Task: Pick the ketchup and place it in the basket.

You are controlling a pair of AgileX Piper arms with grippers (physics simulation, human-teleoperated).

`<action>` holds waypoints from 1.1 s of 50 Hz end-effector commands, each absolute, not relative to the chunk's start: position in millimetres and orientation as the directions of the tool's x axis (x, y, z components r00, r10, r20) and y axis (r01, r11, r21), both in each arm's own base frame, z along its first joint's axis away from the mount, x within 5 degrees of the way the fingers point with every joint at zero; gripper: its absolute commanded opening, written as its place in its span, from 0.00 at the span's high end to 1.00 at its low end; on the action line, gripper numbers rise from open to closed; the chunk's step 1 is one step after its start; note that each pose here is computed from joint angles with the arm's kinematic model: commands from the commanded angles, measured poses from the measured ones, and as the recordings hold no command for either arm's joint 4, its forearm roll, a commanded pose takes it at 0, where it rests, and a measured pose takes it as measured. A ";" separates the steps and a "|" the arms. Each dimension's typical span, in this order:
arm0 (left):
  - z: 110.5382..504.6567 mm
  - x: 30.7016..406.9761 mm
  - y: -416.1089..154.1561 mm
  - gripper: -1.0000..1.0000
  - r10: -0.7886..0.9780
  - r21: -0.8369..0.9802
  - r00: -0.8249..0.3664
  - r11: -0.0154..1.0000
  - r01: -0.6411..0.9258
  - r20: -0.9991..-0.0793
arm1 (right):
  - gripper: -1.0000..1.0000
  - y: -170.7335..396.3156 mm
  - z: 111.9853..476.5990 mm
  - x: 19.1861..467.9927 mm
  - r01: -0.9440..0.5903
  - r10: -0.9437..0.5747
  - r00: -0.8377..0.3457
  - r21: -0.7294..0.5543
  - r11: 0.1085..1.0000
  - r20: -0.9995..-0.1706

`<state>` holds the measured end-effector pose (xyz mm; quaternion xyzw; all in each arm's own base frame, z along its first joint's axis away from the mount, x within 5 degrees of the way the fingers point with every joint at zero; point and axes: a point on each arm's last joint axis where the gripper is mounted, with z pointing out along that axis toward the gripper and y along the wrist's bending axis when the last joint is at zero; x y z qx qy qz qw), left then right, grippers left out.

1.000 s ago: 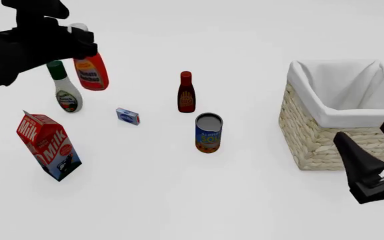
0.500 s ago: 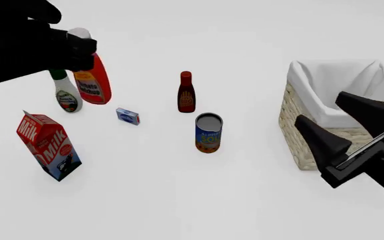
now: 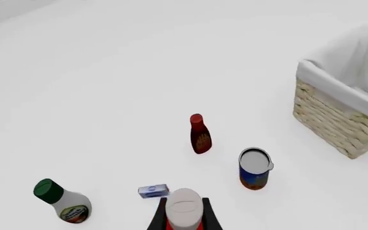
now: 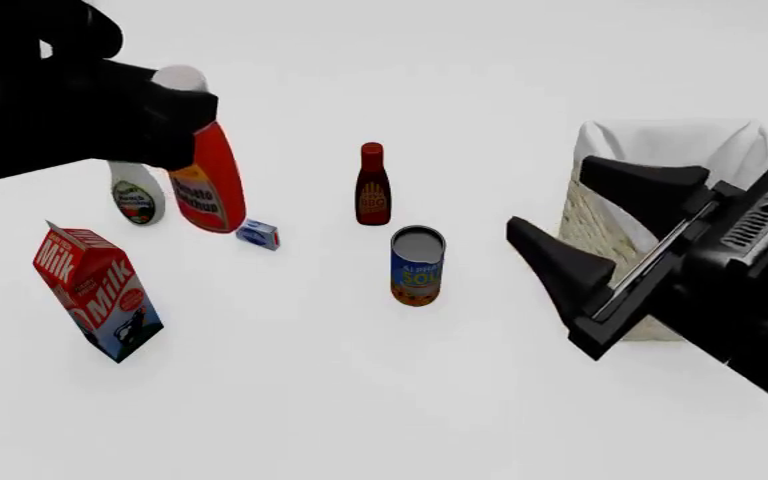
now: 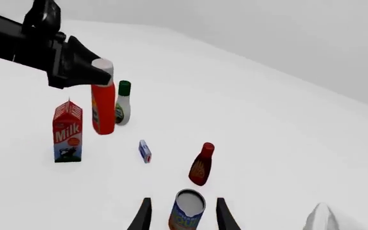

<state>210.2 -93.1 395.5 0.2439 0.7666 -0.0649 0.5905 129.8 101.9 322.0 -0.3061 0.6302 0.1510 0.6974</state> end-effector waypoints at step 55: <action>403.1 172.0 -137.9 1.00 0.326 0.160 -0.137 0.736 0.658 -0.935 | 0.00 181.4 352.5 142.1 -0.769 -0.124 0.169 -0.210 0.604 -0.978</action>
